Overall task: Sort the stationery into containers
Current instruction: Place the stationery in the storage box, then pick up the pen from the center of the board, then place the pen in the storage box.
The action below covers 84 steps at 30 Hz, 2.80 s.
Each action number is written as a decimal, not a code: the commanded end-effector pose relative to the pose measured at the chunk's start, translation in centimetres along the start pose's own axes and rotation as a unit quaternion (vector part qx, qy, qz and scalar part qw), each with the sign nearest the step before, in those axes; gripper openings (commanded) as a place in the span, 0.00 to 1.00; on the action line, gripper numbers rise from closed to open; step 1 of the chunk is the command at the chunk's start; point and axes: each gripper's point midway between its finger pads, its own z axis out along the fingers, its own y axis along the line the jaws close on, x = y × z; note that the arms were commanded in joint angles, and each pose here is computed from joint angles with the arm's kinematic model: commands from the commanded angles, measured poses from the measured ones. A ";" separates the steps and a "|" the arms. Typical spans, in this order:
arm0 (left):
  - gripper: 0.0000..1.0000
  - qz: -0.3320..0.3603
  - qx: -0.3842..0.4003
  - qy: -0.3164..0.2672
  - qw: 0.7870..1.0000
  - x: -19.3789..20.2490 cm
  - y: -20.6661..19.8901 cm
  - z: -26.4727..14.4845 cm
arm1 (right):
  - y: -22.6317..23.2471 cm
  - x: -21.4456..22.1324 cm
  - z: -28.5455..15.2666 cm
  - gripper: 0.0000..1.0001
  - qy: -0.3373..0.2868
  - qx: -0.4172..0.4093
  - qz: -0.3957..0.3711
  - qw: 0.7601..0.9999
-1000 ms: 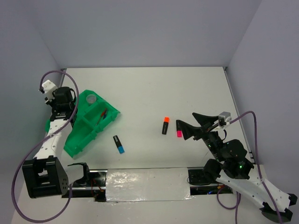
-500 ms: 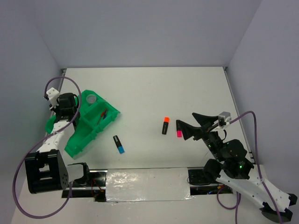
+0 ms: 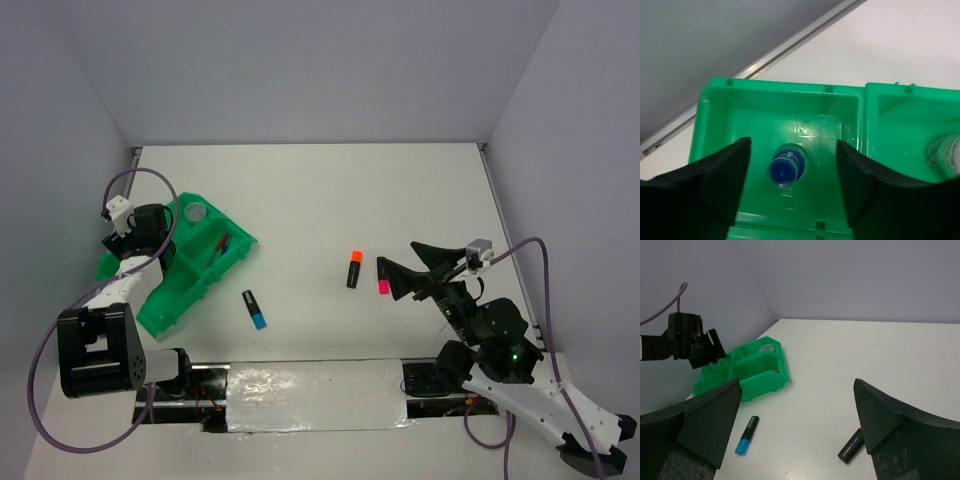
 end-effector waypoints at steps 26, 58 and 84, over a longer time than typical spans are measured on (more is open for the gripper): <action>1.00 -0.064 0.373 0.056 0.924 1.8 -8.6 -23.6 | 0.4 -0.4 0.7 1.00 0.005 0.000 0.002 1.000; 0.93 0.112 0.206 0.240 0.942 22.5 -7.5 -22.9 | 0.1 0.3 0.9 1.00 0.016 0.008 -0.004 1.000; 0.29 0.119 0.238 -0.079 0.961 -5.5 -3.5 -20.5 | 0.1 0.1 0.9 1.00 0.015 0.009 -0.008 1.000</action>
